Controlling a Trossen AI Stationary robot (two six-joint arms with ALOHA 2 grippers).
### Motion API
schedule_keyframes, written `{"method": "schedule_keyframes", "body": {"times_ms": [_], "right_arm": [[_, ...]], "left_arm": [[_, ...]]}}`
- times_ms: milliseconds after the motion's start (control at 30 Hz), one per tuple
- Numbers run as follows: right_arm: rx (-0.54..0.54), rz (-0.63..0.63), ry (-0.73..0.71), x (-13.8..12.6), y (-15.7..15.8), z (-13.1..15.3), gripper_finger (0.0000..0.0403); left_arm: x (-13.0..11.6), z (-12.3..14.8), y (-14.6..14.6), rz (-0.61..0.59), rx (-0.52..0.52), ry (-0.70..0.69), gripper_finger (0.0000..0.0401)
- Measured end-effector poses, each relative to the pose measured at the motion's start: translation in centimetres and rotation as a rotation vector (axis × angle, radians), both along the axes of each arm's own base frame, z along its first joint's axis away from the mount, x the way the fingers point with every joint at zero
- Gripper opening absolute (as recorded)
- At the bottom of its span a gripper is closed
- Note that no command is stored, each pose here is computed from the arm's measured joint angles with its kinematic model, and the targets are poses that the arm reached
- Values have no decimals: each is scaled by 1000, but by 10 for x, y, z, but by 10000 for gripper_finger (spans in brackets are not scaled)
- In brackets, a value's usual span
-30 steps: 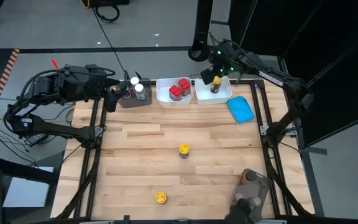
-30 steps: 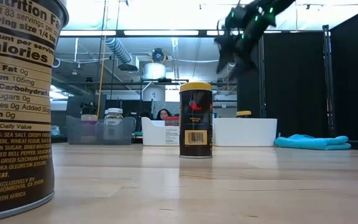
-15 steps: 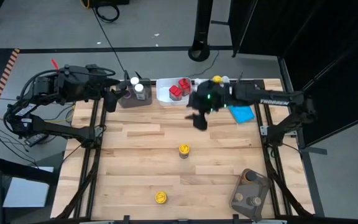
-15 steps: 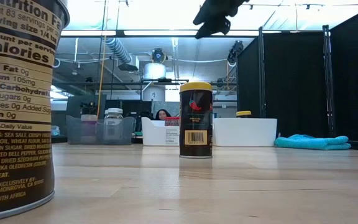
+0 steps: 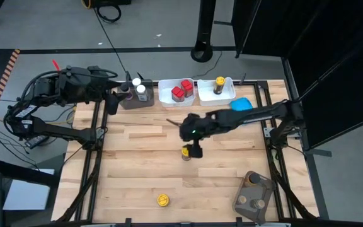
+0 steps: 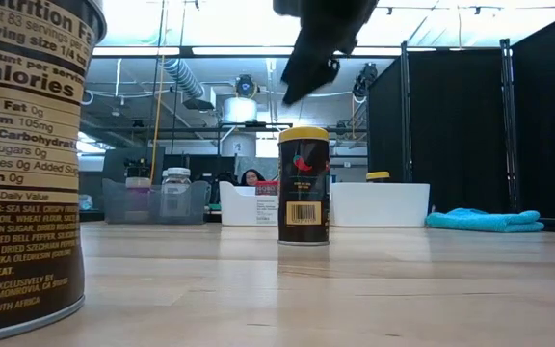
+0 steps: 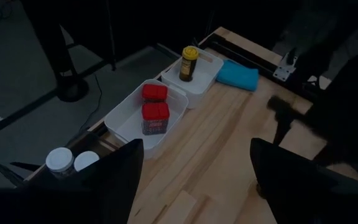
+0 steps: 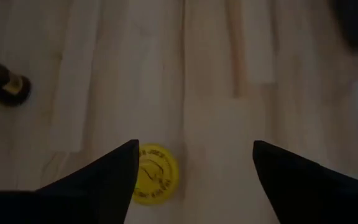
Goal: Sort spices by type
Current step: Put the top yellow seasoning bottle into the right white bin
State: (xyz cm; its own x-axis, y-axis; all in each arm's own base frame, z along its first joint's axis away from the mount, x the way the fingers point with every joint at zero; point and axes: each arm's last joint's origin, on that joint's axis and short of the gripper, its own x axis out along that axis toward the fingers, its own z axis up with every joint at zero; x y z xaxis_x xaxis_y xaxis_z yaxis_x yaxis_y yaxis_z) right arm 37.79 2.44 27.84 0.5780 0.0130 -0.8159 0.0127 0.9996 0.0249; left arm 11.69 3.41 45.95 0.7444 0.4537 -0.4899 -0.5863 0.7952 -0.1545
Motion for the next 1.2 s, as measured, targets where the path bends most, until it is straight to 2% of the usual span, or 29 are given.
{"method": "schedule_keyframes", "body": {"times_ms": [100, 267, 567, 1200], "right_arm": [[62, -46, 33, 9, 4, -17, 338], [125, -57, 42, 14, 5, -23, 353], [46, -57, 66, 10, 14, -25, 354], [29, -74, 106, 5, 21, -35, 354]], "left_arm": [[0, -1, 0, -3, -4, 10, 301], [-1, -2, 0, -4, -7, 24, 301], [-3, -5, -1, -4, -14, 55, 301], [-3, -5, -1, -6, -14, 68, 301]]}}
